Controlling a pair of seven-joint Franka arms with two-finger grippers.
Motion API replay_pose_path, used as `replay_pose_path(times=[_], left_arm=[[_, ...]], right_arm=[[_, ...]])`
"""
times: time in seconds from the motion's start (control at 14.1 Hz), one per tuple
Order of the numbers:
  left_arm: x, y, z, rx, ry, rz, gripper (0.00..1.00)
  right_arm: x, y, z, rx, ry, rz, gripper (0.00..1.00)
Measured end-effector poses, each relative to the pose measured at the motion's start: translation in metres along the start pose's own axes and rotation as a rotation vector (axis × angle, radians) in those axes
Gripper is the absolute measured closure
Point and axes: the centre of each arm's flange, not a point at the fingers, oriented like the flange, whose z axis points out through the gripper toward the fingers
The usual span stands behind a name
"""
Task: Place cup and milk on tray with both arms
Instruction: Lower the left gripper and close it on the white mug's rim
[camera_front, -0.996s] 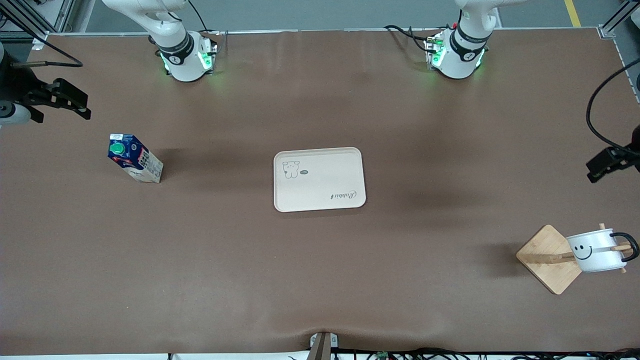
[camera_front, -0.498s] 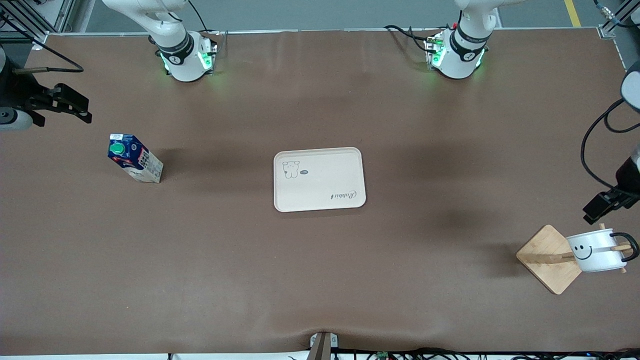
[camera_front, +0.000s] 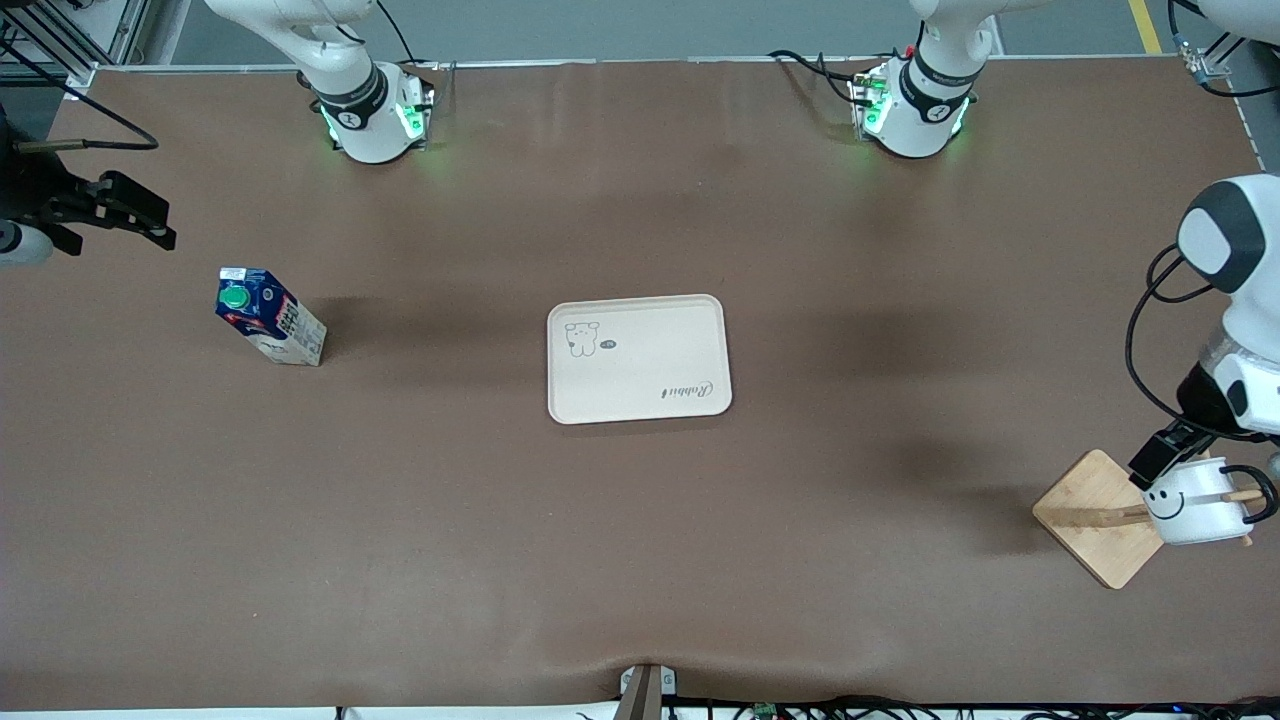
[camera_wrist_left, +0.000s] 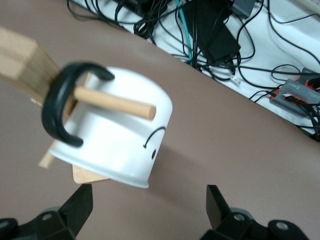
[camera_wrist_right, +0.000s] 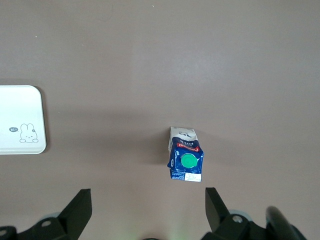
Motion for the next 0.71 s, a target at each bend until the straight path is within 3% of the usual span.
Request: replay_pose_path(times=[0.28, 0.71], left_arm=[[-0.010, 0.002, 0.007, 0.001, -0.015, -0.020, 0.00], [-0.011, -0.001, 0.017, -0.042, 0.048, -0.027, 0.00]], right_arm=[[0.001, 0.005, 0.001, 0.001, -0.002, 0.008, 0.00], [0.001, 0.006, 0.002, 0.001, -0.003, 0.011, 0.00]])
